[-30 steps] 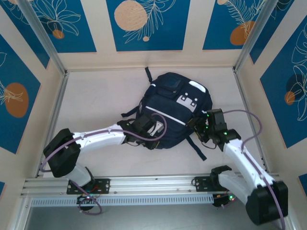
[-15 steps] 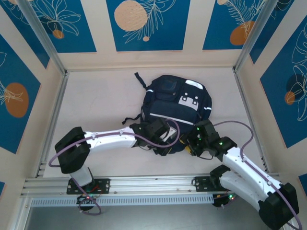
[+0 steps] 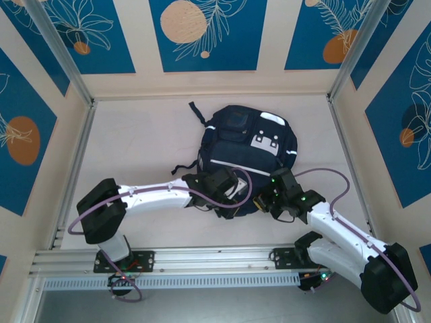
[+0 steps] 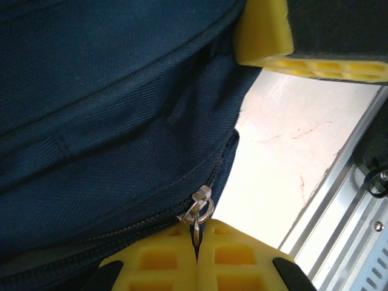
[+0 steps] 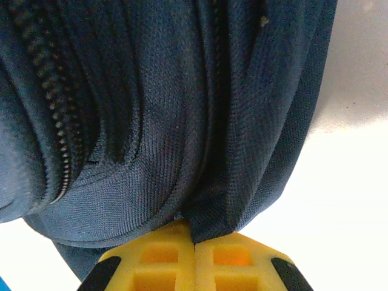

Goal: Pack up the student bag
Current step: Zip the student bag at the center of the table.

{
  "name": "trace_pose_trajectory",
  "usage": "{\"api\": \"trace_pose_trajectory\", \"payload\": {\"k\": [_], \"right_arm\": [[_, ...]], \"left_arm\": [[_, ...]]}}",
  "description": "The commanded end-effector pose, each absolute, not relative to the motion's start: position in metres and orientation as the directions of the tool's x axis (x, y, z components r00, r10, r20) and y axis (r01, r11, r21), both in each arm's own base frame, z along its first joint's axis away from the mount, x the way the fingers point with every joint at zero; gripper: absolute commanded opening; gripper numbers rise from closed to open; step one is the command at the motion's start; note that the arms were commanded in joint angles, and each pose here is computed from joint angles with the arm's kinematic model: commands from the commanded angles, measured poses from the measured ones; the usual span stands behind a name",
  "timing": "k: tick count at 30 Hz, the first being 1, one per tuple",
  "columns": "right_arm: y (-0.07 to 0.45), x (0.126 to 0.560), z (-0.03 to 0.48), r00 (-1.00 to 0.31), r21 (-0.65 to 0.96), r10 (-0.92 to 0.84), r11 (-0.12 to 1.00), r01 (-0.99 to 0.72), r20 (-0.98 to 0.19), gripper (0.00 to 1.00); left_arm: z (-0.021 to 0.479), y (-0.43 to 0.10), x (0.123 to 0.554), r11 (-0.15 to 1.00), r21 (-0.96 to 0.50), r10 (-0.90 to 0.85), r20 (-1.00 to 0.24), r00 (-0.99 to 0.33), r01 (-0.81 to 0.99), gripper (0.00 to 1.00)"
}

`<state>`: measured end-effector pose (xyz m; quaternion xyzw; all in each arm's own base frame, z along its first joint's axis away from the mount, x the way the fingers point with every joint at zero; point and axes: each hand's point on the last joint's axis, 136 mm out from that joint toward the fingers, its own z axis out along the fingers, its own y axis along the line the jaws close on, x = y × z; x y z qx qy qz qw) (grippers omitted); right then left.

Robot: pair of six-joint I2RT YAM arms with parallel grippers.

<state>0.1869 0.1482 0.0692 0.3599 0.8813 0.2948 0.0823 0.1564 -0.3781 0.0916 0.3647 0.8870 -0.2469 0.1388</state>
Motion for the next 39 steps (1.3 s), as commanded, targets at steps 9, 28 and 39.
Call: {"api": "trace_pose_trajectory", "payload": {"k": [9, 28, 39], "right_arm": [[0.112, 0.192, 0.064, -0.694, 0.502, 0.717, 0.625, 0.598, -0.065, 0.0], [0.085, 0.226, 0.114, -0.704, 0.544, 0.691, 0.659, 0.519, -0.165, 0.24], [0.112, 0.175, 0.133, -0.632, 0.564, 0.759, 0.457, 0.688, 0.156, 0.47]], "left_arm": [[0.095, -0.328, 0.168, 0.667, -0.262, 0.579, -0.407, -0.706, 0.698, 0.0], [0.102, -0.343, 0.176, 0.619, -0.347, 0.569, -0.419, -0.707, 0.704, 0.0], [0.117, -0.417, 0.139, 0.478, -0.401, 0.633, -0.459, -0.623, 0.781, 0.0]]}}
